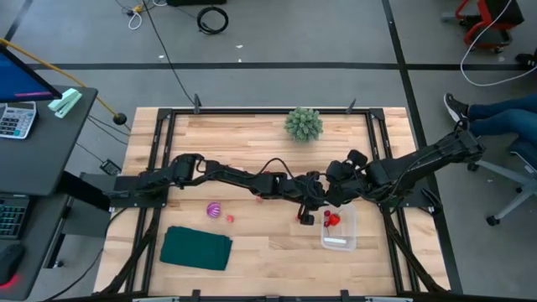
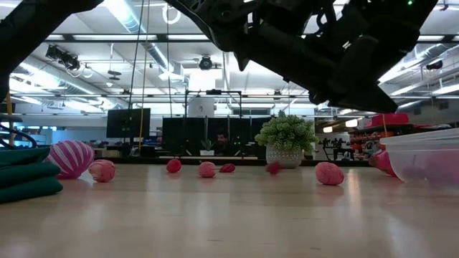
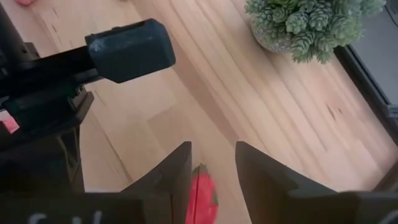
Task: Pick and placing Produce into tupperware
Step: Move the transparent bin to the middle left of the table, then put the red cherry into the transparent bin
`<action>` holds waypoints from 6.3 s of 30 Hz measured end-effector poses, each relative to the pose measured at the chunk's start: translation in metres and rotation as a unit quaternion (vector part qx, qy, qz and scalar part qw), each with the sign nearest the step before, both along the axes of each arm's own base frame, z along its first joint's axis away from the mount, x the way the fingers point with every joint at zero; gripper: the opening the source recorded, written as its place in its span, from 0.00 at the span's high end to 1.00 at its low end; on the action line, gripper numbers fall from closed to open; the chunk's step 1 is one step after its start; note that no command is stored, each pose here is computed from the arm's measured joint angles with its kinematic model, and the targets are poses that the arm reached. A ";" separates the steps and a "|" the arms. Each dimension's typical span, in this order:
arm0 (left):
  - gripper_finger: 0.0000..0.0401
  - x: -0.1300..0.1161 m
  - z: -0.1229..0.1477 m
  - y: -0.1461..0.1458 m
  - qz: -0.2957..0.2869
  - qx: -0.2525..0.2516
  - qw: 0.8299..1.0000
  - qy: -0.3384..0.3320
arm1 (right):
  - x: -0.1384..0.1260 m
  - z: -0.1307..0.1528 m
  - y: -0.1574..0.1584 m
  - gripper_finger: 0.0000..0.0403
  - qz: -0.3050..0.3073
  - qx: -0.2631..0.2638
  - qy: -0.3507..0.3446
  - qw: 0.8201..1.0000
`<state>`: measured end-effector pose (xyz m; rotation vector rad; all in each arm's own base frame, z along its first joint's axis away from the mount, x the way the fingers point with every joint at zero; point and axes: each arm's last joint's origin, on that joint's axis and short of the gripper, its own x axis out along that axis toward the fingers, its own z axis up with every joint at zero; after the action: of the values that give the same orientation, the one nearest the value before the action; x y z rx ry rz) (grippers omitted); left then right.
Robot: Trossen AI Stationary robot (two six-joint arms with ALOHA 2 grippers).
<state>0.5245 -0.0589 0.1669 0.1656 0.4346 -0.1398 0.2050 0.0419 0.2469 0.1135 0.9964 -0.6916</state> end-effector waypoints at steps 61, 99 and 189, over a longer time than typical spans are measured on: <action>0.96 -0.288 0.271 0.175 0.361 0.153 0.902 0.182 | -0.013 -0.077 0.122 1.00 -0.254 0.371 0.224 0.865; 0.97 -0.289 0.273 0.176 0.355 0.166 0.903 0.178 | -0.017 -0.107 0.084 1.00 -0.250 0.328 0.129 0.902; 0.59 -0.227 -0.064 0.116 0.208 -0.075 0.966 0.134 | 0.107 0.015 -0.041 0.66 0.016 -0.046 -0.122 0.991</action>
<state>0.2976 0.0570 0.1027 -0.0967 0.7175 0.2213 0.3120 0.0009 0.2618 0.0988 0.7301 -0.6746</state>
